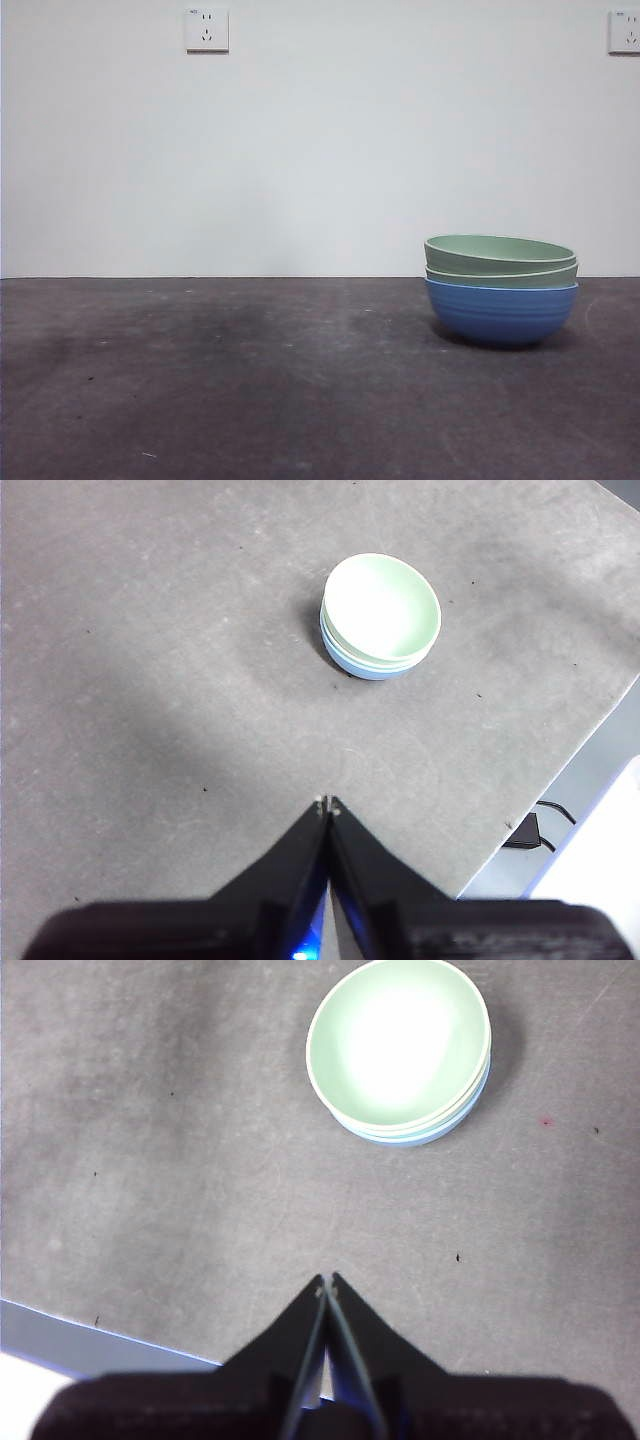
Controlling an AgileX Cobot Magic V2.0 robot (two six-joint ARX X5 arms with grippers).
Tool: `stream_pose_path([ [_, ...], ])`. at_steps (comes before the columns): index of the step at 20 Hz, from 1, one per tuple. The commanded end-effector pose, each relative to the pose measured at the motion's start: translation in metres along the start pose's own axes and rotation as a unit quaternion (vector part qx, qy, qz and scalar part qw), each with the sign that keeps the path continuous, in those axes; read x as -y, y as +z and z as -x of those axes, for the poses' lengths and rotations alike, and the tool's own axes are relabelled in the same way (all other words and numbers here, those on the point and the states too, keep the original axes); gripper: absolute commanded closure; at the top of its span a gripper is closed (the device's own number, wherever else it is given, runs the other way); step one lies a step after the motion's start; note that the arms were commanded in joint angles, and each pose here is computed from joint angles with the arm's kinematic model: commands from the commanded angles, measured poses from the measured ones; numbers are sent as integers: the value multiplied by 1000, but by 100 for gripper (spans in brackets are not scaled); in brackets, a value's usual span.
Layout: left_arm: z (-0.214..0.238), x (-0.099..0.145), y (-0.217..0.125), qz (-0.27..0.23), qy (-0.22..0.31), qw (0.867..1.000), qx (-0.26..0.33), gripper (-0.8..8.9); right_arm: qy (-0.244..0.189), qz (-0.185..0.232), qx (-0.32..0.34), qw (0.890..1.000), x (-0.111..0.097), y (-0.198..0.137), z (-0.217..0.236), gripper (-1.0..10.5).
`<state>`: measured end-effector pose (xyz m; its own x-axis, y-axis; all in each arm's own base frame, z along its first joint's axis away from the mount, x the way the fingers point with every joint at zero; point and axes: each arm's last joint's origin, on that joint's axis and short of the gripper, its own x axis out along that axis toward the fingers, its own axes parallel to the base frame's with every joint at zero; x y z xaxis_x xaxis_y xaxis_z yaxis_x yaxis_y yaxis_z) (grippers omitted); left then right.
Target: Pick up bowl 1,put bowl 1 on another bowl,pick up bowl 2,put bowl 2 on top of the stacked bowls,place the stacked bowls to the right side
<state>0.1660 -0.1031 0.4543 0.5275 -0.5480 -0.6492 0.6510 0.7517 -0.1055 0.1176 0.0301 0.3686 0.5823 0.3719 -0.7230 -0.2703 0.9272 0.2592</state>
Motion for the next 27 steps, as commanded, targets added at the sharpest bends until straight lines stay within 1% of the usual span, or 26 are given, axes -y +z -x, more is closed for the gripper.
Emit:
stream_pose_path([
  [1, 0, 0, 1, -6, 1, 1000, 1, 817, -1, 5, 0, 1000, 0, -1, -1, 946],
  [4, 0, 0, 1, -5, 0, 1000, 2, 817, -1, 5, 0, 1000, 0, 0, -1, 945],
  [5, 4, -2, 1, -18, 16, 1000, 12, 817, -1, 5, 0, 1000, 0, 0, -1, 945],
  [6, 10, -4, 2, -18, 32, 999, 35, 817, -1, 5, 0, 1000, 0, -1, -1, 945],
  [7, 19, -8, 5, -26, 46, 996, 75, 817, -1, 5, 0, 1000, 0, -1, -1, 945],
  [8, 30, -10, 7, -44, 57, 990, 124, 817, -1, 5, 0, 1000, 0, -1, -1, 945],
  [10, 52, -14, 2, -79, 78, 968, 227, 817, -1, 5, 0, 1000, 0, -1, -1, 945],
  [11, 59, -17, -6, -92, 89, 952, 279, 817, -1, 5, -1, 1000, 0, -1, -1, 946],
  [13, 57, -24, -33, -109, 118, 924, 348, 817, -1, 5, -1, 1000, 0, -1, -1, 945],
  [14, 53, -28, -49, -111, 140, 914, 365, 817, -1, 5, 0, 1000, 0, -1, -1, 945],
  [15, 45, -32, -71, -110, 171, 905, 374, 817, -1, 5, 0, 1000, 0, -1, -1, 945],
  [17, 30, -39, -108, -86, 230, 898, 364, 817, -1, 5, 0, 1000, 0, 0, -1, 945],
  [18, 20, -42, -126, -72, 254, 897, 354, 817, -1, 5, 0, 1000, 0, 0, -1, 946],
  [19, 10, -44, -145, -60, 269, 899, 340, 817, -1, 5, 0, 1000, 0, 0, -1, 945],
  [22, -17, -46, -191, -44, 277, 906, 317, 817, -1, 5, -1, 1000, 0, -1, -1, 945],
  [23, -28, -47, -207, -41, 282, 906, 314, 817, -1, 5, -1, 1000, 0, 0, -1, 945],
  [27, -64, -52, -251, -36, 281, 908, 307, 817, -1, 5, -1, 1000, 0, 0, -1, 945],
])
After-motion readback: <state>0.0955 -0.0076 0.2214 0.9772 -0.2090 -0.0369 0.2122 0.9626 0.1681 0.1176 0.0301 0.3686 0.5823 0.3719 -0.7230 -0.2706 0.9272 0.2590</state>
